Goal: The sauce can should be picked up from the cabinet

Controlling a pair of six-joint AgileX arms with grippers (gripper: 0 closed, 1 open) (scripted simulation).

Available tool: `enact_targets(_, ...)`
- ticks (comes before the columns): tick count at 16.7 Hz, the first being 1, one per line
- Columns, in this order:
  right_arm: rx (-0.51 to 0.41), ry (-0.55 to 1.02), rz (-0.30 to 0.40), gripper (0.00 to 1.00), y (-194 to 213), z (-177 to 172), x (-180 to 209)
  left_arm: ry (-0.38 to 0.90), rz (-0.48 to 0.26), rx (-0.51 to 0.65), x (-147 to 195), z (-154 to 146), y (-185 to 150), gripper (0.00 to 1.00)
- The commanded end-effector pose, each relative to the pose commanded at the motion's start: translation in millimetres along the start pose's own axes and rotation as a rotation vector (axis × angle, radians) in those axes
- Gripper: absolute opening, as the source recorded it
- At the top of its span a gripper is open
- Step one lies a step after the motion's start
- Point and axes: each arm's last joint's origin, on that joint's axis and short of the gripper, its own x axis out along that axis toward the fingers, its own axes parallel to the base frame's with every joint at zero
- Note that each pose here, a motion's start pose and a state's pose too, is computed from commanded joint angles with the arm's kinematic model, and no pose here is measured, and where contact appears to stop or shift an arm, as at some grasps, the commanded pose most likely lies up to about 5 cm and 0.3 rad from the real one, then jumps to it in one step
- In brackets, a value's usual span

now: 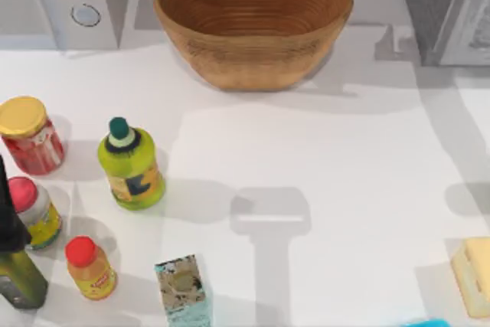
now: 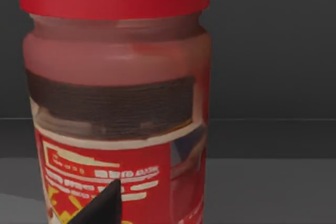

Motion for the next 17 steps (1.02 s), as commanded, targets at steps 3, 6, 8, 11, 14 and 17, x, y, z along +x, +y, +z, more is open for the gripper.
enact_targets(3, 0.000, 0.000, 0.000, 1.00, 0.0, 0.1, 0.1, 0.000, 0.000, 0.000, 0.0, 0.0, 0.0, 1.00)
enact_targets(6, 0.002, -0.009, -0.003, 1.00, 2.7, 1.7, -0.8, 0.000, 0.000, 0.000, 0.0, 0.0, 0.0, 1.00)
enact_targets(8, 0.004, -0.009, -0.008, 1.00, 13.2, 2.0, 2.8, 0.000, 0.000, 0.000, 0.0, 0.0, 0.0, 1.00)
enact_targets(11, 0.005, -0.002, -0.010, 1.00, 35.9, 0.0, 8.5, 0.000, 0.000, 0.000, 0.0, 0.0, 0.0, 1.00)
enact_targets(14, 0.005, 0.003, -0.010, 1.00, 49.0, -1.5, 10.8, 0.000, 0.000, 0.000, 0.0, 0.0, 0.0, 1.00)
enact_targets(17, 0.004, 0.005, -0.012, 1.00, 47.7, -1.9, 10.4, 0.000, 0.000, 0.000, 0.0, 0.0, 0.0, 1.00)
